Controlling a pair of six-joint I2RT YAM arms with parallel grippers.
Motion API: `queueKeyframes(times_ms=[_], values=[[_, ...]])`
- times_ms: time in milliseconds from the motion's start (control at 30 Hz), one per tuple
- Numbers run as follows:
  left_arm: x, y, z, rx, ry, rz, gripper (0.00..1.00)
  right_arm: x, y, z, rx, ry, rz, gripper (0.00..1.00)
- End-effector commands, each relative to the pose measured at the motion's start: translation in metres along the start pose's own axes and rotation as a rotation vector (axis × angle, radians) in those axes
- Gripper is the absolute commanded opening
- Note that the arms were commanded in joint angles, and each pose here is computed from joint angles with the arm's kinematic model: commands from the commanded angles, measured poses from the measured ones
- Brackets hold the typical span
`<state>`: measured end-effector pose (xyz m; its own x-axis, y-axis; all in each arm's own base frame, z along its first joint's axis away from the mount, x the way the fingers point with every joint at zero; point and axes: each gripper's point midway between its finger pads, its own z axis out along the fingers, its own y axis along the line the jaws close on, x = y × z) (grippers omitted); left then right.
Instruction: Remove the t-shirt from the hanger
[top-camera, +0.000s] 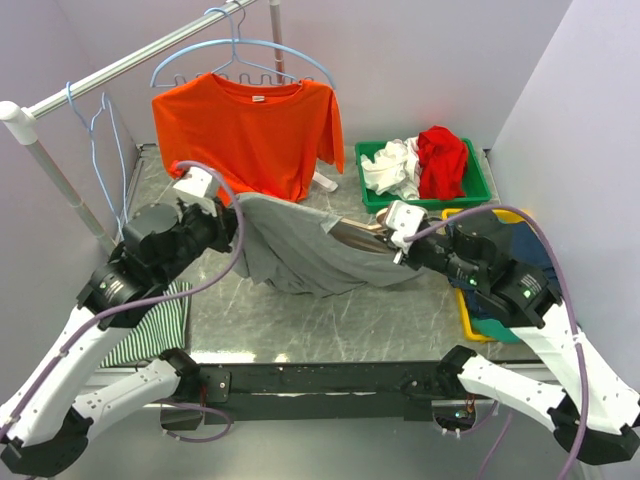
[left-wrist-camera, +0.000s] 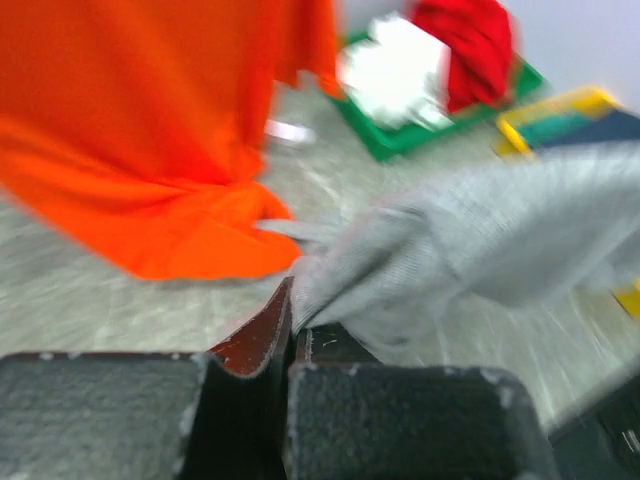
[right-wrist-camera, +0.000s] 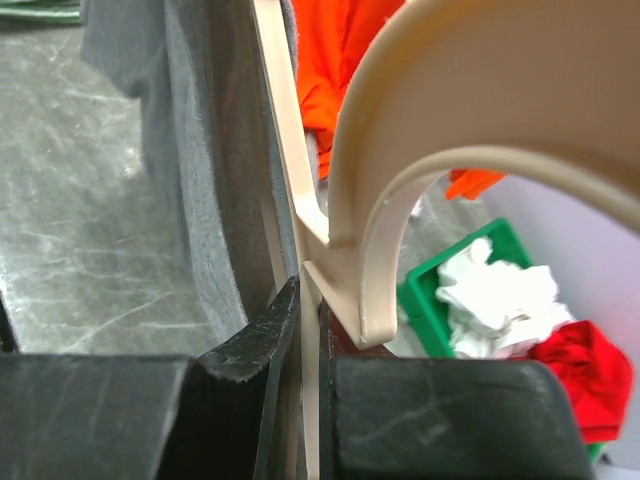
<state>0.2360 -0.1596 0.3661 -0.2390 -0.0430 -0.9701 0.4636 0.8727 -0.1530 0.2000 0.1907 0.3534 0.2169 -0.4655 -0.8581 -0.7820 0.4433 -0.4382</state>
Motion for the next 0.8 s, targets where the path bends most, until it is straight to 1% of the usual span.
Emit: queueKeyframes(times_ms=[0,67,100,133,233,300,367,500,633,767], values=[[-0.054,0.049,-0.032,-0.284,-0.213,-0.088,0.01,0.005,-0.007,0.009,0.023,0.049,0.058,0.0],[-0.068,0.064,-0.045,-0.373,-0.273,-0.113,0.01,0.012,-0.006,0.016,0.021,0.094,0.105,0.0],[-0.074,0.079,-0.056,-0.464,-0.31,-0.129,0.01,0.019,-0.002,0.017,0.006,0.125,0.119,0.0],[-0.081,0.084,-0.061,-0.493,-0.341,-0.141,0.01,0.023,0.002,0.021,-0.017,0.143,0.137,0.0],[-0.089,0.102,-0.073,-0.617,-0.384,-0.158,0.01,0.036,0.01,0.024,-0.039,0.189,0.166,0.0],[-0.09,0.111,-0.072,-0.691,-0.378,-0.161,0.01,0.041,0.016,0.024,-0.056,0.202,0.179,0.0],[-0.087,0.114,-0.064,-0.724,-0.354,-0.15,0.01,0.039,0.02,0.021,-0.073,0.187,0.187,0.0],[-0.079,0.118,-0.049,-0.776,-0.316,-0.134,0.01,0.024,0.028,0.009,-0.094,0.107,0.174,0.0],[-0.083,0.127,-0.044,-0.856,-0.298,-0.108,0.01,0.011,0.036,-0.004,-0.114,0.039,0.155,0.0],[-0.083,0.137,-0.033,-0.91,-0.274,-0.094,0.01,0.011,0.044,-0.007,-0.131,0.028,0.157,0.0]])
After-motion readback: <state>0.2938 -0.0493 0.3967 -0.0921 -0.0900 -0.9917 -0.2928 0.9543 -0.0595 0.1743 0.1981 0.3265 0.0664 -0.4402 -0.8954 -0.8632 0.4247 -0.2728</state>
